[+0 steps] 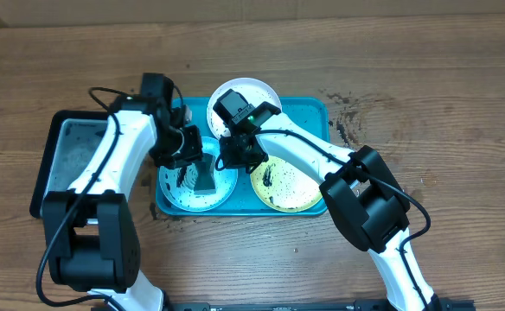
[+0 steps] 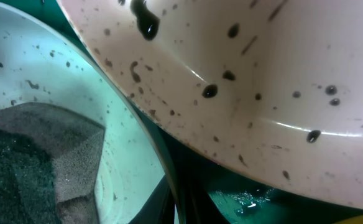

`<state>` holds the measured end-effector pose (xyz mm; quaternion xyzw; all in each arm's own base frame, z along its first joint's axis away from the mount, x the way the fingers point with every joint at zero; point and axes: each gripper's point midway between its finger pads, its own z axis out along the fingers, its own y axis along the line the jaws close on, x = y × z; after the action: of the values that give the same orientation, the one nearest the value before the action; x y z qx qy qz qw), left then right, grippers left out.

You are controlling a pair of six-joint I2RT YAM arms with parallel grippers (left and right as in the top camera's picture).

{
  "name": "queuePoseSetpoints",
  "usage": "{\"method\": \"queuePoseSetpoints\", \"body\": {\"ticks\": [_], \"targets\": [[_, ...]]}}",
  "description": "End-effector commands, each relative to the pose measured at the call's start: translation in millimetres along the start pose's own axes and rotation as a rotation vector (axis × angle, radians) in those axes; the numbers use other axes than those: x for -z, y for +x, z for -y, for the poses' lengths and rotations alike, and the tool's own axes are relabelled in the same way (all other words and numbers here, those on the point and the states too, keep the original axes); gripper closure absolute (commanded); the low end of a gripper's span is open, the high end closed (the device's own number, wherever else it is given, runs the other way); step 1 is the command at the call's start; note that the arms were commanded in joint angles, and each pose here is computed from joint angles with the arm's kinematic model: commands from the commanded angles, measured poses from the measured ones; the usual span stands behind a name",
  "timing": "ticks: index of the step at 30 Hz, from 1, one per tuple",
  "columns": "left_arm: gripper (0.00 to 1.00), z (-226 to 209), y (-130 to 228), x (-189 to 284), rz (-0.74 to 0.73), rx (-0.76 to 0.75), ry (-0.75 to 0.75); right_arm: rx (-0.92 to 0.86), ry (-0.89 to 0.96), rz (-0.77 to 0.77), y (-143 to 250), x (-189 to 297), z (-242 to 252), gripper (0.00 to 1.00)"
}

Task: Clean dirty plates on tray and stack at the side
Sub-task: 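Grasp the light-blue plate rim with the right gripper to hold it, then scrub the light-blue plate with the sponge in the left gripper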

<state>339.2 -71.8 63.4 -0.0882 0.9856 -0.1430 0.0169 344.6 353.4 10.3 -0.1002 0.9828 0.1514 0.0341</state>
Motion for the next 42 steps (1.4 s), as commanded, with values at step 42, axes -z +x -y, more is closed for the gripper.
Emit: {"method": "queuePoseSetpoints", "body": {"ticks": [42], "targets": [[0.93,-92,11,-28,0.082,0.116,-0.425,-0.028,0.024,-0.027,3,-3,8,0.91]]}}
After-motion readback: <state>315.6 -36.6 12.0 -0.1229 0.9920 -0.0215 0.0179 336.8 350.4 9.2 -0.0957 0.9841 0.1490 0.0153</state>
